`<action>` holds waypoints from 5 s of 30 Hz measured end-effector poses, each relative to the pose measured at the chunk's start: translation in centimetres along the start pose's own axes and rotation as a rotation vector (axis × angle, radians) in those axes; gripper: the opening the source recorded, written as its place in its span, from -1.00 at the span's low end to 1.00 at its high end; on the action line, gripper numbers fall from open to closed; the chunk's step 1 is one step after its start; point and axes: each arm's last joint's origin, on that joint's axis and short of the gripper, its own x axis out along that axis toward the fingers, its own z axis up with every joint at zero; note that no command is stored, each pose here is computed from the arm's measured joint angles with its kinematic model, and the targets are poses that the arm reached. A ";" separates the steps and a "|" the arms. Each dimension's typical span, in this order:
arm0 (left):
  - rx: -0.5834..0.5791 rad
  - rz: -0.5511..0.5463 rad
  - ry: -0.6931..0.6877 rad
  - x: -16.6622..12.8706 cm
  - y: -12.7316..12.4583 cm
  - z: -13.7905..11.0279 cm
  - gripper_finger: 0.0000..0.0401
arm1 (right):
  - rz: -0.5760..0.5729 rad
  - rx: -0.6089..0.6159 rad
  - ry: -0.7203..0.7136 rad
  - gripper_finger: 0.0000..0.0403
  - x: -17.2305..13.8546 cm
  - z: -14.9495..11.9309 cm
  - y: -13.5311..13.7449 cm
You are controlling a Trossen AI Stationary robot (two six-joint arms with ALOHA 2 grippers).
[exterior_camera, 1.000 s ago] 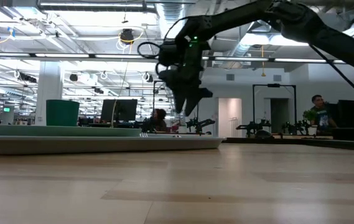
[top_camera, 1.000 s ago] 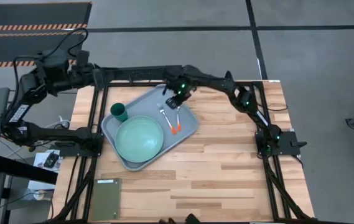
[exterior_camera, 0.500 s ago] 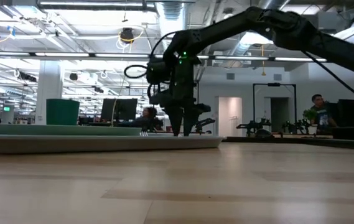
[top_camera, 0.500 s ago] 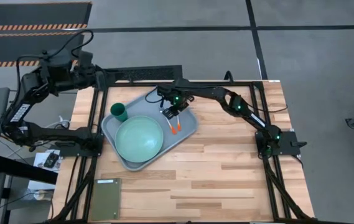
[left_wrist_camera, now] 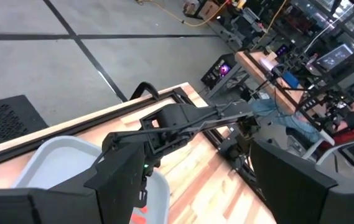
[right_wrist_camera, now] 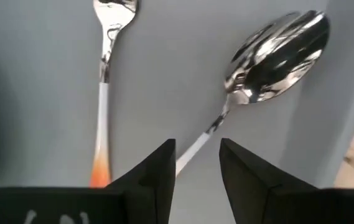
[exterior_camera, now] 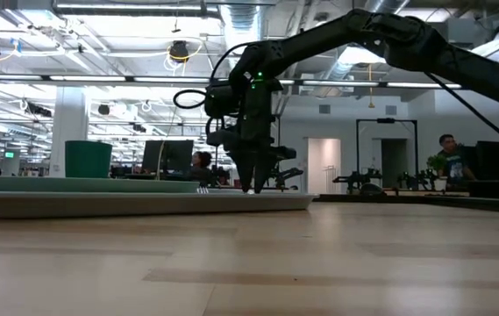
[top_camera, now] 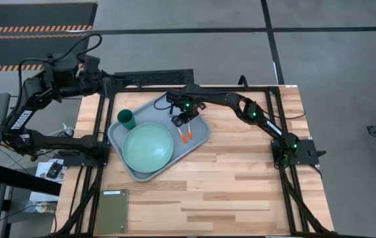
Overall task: Pick and place plate/cup/fork/spoon on tray
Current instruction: Adjust the spoon on the gray tray to the right of the fork
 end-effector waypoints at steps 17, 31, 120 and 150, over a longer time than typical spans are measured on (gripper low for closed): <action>0.114 0.058 0.254 7.1 1.3 -1.3 0.39 | -0.100 -0.143 -0.236 -0.37 -14.5 -4.9 -1.0; 0.152 0.050 0.494 23.6 7.6 -7.0 0.39 | -0.093 -0.121 -0.526 -0.37 -28.6 -16.4 -4.9; 0.095 0.431 0.677 40.8 12.9 -16.6 0.35 | -0.016 -0.347 -0.590 -0.37 -31.6 -21.7 -4.1; 0.065 0.471 0.667 41.1 13.5 -16.8 -0.87 | -0.021 -0.364 -0.590 -0.37 -31.6 -21.7 -4.1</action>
